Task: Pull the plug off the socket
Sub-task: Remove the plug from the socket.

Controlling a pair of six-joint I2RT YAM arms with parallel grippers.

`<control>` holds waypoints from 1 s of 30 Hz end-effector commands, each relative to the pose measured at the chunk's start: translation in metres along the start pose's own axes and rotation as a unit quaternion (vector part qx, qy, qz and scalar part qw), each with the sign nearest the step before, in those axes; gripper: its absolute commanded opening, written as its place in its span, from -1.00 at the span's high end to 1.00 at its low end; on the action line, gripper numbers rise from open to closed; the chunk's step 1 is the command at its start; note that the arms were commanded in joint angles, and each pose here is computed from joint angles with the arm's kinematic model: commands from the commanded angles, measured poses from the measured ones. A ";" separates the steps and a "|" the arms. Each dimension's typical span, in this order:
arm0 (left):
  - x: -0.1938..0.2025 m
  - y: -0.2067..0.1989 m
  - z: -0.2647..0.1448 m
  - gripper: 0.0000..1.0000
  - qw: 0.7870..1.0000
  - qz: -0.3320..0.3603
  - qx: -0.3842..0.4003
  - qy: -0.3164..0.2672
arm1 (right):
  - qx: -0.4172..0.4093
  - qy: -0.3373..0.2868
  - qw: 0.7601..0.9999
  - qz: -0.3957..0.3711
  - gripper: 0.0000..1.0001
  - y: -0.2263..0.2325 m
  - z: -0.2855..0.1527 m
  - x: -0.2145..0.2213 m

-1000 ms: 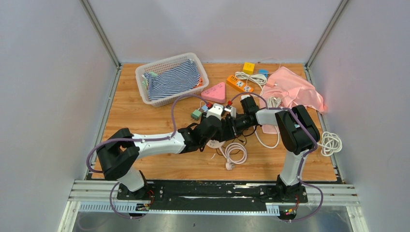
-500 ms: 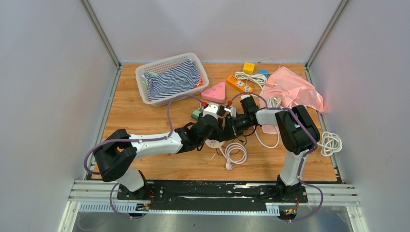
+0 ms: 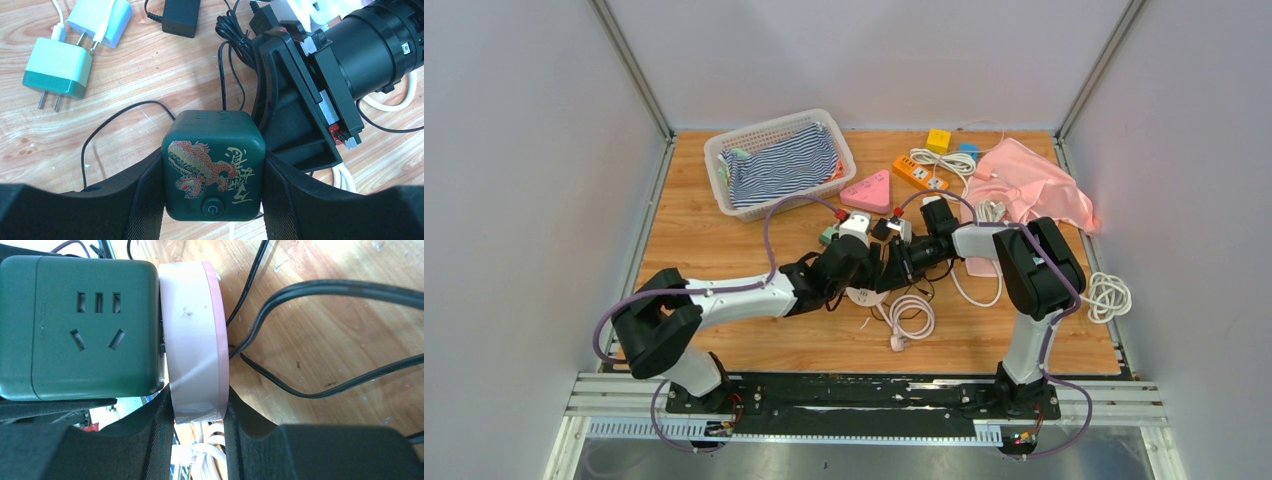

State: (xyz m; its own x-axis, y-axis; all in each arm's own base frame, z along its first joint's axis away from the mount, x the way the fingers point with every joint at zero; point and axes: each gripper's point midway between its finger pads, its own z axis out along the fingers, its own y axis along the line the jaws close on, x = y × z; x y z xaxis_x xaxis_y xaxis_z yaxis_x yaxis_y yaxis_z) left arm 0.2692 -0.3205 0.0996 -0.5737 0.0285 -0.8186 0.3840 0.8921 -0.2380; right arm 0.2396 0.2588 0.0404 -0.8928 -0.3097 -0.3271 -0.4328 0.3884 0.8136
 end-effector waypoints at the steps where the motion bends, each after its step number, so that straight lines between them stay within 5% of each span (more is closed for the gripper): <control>1: 0.015 -0.007 0.000 1.00 0.999 0.026 -0.002 0.020 | 0.115 0.019 0.993 -0.029 0.95 -0.051 0.002 0.013; 16: 0.008 0.016 -0.011 1.00 0.995 0.076 -0.065 -0.022 | 0.123 0.032 0.991 -0.051 0.95 -0.056 0.003 0.015; 30: 0.020 0.018 -0.007 1.00 0.999 0.025 0.047 -0.005 | 0.120 0.033 0.991 -0.057 0.95 -0.054 0.003 0.012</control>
State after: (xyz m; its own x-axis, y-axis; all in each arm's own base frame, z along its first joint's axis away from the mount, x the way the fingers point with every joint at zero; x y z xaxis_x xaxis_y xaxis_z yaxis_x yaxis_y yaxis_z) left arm 0.2675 -0.3043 0.1040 -0.5097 -0.0177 -0.8602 0.4346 0.8576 -0.2751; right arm 0.2405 0.2665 0.0453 -0.8546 -0.3540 -0.3799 -0.4992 0.3586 0.7888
